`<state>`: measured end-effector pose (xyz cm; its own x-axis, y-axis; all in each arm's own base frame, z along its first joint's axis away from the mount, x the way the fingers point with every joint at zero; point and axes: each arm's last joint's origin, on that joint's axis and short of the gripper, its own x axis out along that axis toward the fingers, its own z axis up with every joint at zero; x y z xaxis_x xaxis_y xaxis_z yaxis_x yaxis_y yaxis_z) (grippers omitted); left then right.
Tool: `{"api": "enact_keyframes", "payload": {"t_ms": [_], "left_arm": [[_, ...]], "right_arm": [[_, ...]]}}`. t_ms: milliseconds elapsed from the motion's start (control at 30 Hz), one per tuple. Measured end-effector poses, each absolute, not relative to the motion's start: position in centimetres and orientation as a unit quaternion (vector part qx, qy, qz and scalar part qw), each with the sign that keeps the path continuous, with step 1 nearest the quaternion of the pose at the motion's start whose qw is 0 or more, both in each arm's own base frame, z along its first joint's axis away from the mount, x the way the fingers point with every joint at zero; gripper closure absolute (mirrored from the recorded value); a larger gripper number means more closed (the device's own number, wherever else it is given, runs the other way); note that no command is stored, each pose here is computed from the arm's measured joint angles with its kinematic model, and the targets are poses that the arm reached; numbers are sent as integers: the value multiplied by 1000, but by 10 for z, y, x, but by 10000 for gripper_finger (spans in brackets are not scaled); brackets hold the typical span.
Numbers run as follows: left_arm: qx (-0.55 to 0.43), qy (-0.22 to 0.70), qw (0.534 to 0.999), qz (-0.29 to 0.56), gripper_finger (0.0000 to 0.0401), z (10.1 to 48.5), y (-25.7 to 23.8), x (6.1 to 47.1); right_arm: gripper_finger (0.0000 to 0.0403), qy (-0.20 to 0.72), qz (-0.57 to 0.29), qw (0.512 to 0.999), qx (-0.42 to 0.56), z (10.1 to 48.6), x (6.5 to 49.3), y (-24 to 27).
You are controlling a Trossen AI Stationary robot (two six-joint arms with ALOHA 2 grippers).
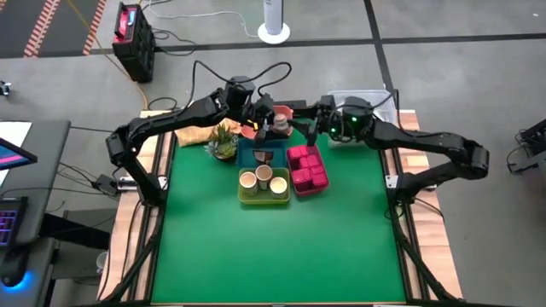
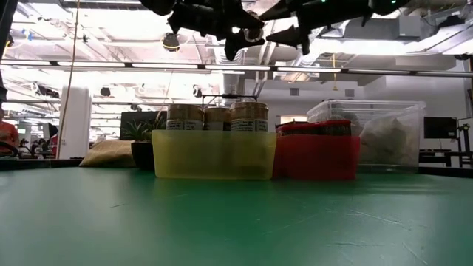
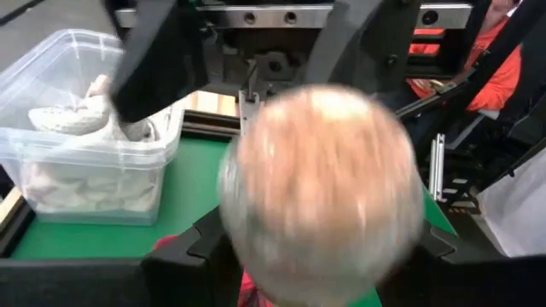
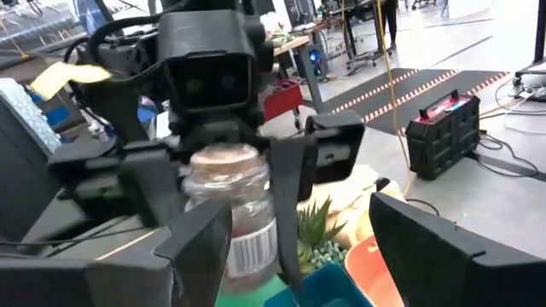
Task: Sort spices by type
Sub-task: Put the right brown seasoning bottle into the orange bin
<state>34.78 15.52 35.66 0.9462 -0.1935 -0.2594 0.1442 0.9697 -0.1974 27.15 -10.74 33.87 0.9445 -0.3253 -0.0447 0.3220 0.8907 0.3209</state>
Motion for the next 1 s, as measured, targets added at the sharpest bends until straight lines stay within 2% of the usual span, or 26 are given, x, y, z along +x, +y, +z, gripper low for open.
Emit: {"api": "enact_keyframes", "payload": {"t_ms": [200, 567, 800, 1000], "left_arm": [[-91, 144, 981, -88, 211, 355, 155, 348], [-102, 142, 982, -70, 211, 357, 165, 341], [-30, 204, 978, 39, 211, 345, 184, 331], [-25, 256, 963, 81, 211, 303, 214, 333]], "right_arm": [[102, 16, -155, 974, 165, 340, 290, -107], [102, 116, -178, 967, 140, 355, 260, -104], [102, 143, -204, 954, 168, 348, 260, -103], [102, 160, -240, 940, 184, 343, 262, -91]]}}
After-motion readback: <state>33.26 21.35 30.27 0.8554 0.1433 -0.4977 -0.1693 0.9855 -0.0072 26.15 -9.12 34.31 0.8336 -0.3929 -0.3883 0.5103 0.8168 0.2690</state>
